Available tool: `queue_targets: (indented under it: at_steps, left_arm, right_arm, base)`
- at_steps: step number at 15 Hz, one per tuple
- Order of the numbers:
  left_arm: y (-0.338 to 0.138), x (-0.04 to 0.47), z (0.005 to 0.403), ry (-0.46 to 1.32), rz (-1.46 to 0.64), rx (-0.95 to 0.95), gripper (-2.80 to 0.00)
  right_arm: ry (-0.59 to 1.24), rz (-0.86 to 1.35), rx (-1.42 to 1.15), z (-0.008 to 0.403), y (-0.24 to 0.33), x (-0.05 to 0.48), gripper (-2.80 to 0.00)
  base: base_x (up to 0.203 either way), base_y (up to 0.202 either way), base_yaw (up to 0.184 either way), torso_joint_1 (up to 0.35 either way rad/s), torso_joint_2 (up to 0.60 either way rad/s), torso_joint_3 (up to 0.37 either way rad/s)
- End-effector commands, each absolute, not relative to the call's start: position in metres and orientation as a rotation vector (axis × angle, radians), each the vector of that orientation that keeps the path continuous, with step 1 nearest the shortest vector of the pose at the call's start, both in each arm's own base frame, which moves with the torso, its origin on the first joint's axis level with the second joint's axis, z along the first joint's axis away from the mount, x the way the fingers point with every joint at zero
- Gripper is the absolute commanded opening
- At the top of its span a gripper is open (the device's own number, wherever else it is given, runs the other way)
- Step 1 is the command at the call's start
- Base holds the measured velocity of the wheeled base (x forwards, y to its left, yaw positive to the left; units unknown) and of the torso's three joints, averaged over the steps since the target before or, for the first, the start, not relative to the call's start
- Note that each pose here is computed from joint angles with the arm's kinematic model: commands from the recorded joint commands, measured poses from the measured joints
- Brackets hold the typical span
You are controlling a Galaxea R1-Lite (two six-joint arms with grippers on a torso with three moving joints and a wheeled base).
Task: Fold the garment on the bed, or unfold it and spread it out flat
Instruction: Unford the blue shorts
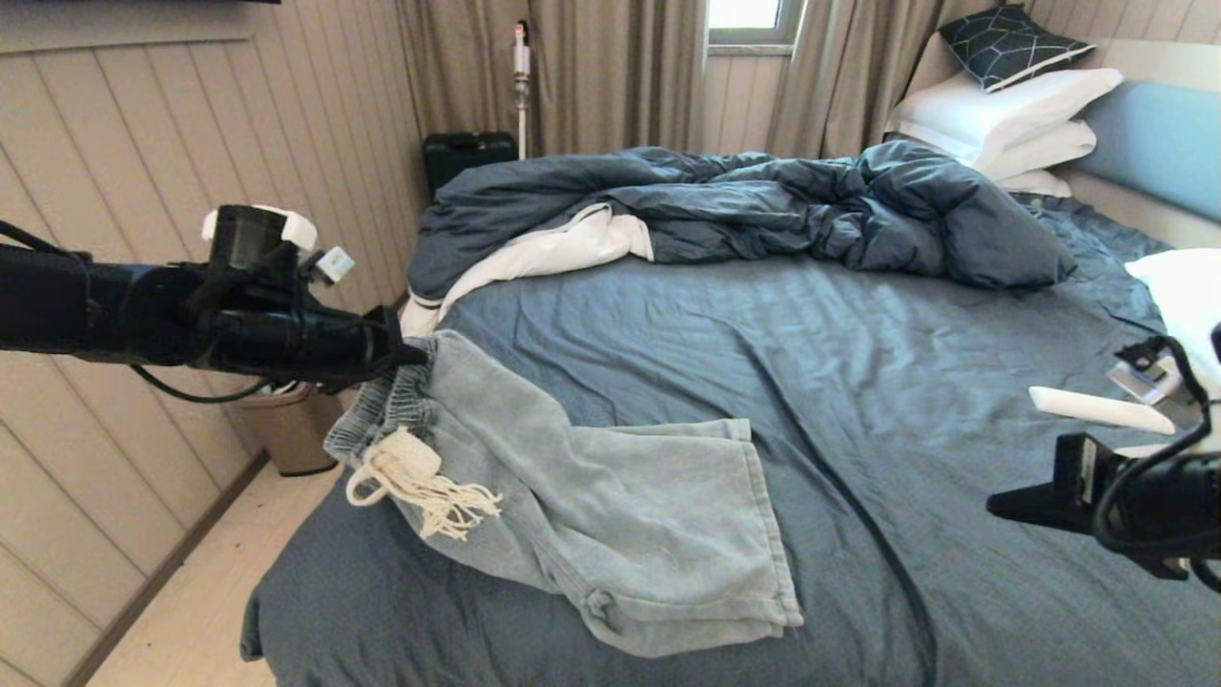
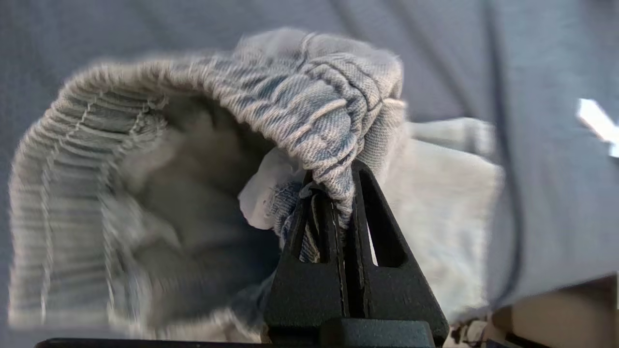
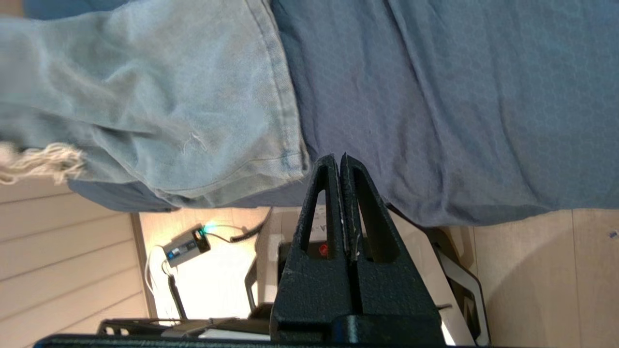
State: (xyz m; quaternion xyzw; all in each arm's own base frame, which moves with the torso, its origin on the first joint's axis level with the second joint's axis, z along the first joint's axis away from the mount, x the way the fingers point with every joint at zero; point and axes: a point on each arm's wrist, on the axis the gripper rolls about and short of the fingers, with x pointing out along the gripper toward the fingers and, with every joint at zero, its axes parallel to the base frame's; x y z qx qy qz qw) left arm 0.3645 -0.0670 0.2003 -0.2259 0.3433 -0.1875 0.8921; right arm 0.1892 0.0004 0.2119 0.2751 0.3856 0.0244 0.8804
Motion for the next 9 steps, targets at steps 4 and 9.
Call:
queue_targets:
  at_steps: [4, 9]
  left_arm:
    - [-0.071, 0.338, 0.217, 0.691, -0.420, -0.466, -2.80]
    - [-0.072, 0.343, 0.203, 0.728, -0.398, -0.465, -2.80]
  right_arm:
    - [0.851, 0.110, 0.560, 0.213, 0.017, 0.221, -2.80]
    - [0.960, 0.134, 0.542, 0.189, 0.038, 0.276, -2.80]
  base:
    - [0.000, 0.000, 0.000, 0.000, 0.00, 0.000]
    - [0.000, 0.000, 0.000, 0.000, 0.00, 0.000]
